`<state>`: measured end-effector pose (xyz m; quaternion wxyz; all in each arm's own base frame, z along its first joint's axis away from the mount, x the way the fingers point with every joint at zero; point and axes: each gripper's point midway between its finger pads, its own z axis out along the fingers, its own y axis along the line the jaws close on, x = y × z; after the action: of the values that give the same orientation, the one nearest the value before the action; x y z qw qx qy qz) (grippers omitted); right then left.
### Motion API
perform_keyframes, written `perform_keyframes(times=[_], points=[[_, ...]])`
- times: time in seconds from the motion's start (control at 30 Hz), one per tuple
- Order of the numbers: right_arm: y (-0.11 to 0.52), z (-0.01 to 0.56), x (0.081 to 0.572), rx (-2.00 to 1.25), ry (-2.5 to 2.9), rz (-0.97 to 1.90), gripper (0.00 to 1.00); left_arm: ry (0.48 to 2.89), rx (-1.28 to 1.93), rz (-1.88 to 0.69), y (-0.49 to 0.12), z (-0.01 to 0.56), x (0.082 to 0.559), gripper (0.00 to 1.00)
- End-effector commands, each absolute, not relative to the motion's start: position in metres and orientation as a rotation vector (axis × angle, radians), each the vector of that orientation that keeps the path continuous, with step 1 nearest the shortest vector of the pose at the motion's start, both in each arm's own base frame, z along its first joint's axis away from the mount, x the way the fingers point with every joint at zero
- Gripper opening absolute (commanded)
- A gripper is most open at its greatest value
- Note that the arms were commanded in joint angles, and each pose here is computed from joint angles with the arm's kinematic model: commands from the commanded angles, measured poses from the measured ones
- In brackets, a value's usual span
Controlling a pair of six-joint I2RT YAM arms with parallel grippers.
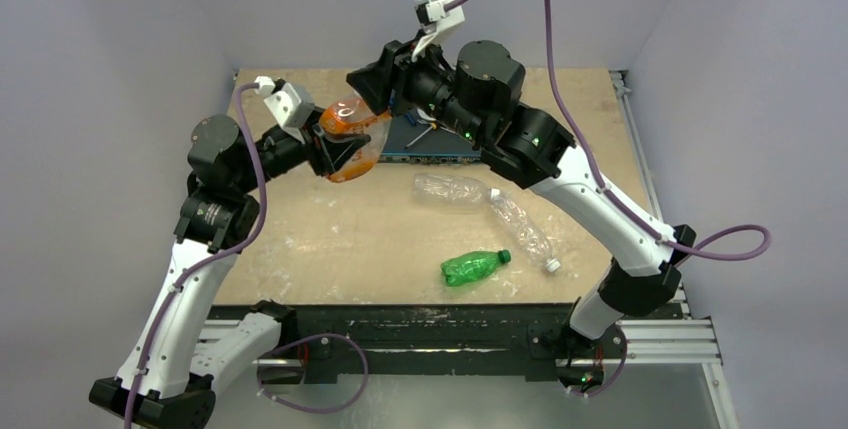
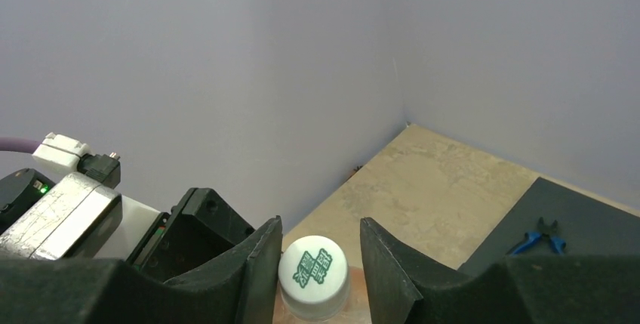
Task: Unscrew the bottle caps
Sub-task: Unscrew the bottle cap from the plastic bottle.
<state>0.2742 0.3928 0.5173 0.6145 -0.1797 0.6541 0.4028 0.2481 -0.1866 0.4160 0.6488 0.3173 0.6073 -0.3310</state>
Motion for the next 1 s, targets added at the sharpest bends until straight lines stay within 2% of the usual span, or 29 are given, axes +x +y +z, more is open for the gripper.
perform_keyframes(times=[0.0,0.27,0.37,0.77,0.97], points=[[0.391,0.529,0.271,-0.406,1.479,0.954,0.43,1.324,0.717,-0.703,-0.181,0.431,0.248,0.00],[0.397,0.527,0.255,-0.526,1.458,0.999,0.08,1.331,0.703,-0.734,-0.183,0.433,0.245,0.00],[0.393,0.531,0.238,-0.621,1.403,1.026,0.01,1.321,0.717,-0.789,-0.188,0.438,0.236,0.00],[0.360,0.560,0.137,-1.021,0.964,1.326,0.00,1.256,0.956,-1.257,-0.220,0.448,0.169,0.00],[0.351,0.556,0.112,-1.166,0.830,1.416,0.00,1.250,1.019,-1.394,-0.223,0.451,0.148,0.00]])
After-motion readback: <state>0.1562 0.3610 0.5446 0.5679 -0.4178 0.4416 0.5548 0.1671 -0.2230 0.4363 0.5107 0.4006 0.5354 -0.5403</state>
